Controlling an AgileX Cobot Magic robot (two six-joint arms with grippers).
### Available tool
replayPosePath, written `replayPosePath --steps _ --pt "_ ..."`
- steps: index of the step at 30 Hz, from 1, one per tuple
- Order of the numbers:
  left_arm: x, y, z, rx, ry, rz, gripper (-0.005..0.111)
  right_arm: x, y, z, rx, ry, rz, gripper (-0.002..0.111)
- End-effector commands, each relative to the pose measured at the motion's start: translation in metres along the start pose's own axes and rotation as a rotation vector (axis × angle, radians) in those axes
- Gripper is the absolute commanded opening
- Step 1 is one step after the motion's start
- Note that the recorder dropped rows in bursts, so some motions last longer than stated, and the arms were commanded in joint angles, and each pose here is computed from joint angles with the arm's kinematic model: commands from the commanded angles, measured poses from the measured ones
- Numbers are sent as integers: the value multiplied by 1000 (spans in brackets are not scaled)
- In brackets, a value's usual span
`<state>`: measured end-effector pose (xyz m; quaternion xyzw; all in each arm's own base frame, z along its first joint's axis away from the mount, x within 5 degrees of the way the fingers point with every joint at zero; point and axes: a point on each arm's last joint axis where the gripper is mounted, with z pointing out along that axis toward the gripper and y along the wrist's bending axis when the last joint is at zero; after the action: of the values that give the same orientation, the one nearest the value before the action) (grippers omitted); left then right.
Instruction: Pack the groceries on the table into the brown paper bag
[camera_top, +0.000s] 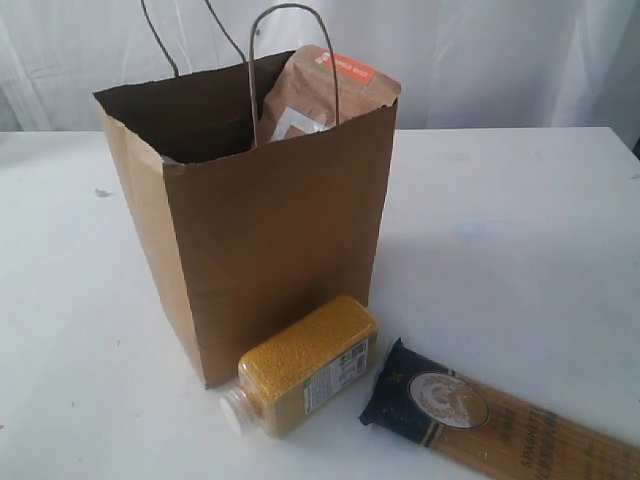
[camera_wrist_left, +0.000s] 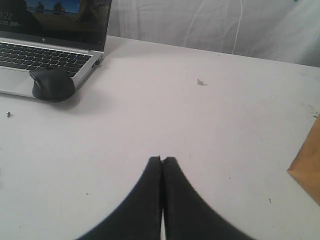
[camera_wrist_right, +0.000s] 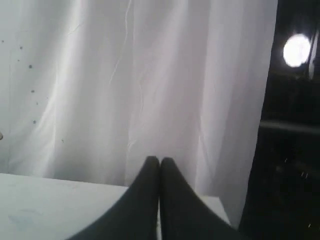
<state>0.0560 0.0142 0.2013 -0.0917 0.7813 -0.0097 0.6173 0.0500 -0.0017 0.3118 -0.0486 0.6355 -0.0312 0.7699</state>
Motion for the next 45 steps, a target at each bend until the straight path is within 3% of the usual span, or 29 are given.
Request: replayPosePath --steps 1,5,8,10,16,35,40,45 --pt "0 0 -1 -1 -12 9 0 29 5 -10 -24 44 -18 0" --pt "0 0 -1 -1 -12 9 0 75 13 -11 -47 151 34 0" --pt "0 0 -1 -1 -12 9 0 96 16 -12 -31 89 73 0" --pt "-1 0 -1 0 -14 9 0 108 17 -14 -30 221 102 0" --pt "0 0 -1 -1 -12 9 0 124 17 -20 -24 414 70 0" --pt "-2 -1 -1 12 -25 9 0 124 17 -20 -24 414 71 0" --pt "-15 -14 -3 153 -161 13 0 124 17 -20 -24 414 71 0" --pt "-41 -37 -19 437 -437 1 0 124 17 -20 -24 414 71 0"
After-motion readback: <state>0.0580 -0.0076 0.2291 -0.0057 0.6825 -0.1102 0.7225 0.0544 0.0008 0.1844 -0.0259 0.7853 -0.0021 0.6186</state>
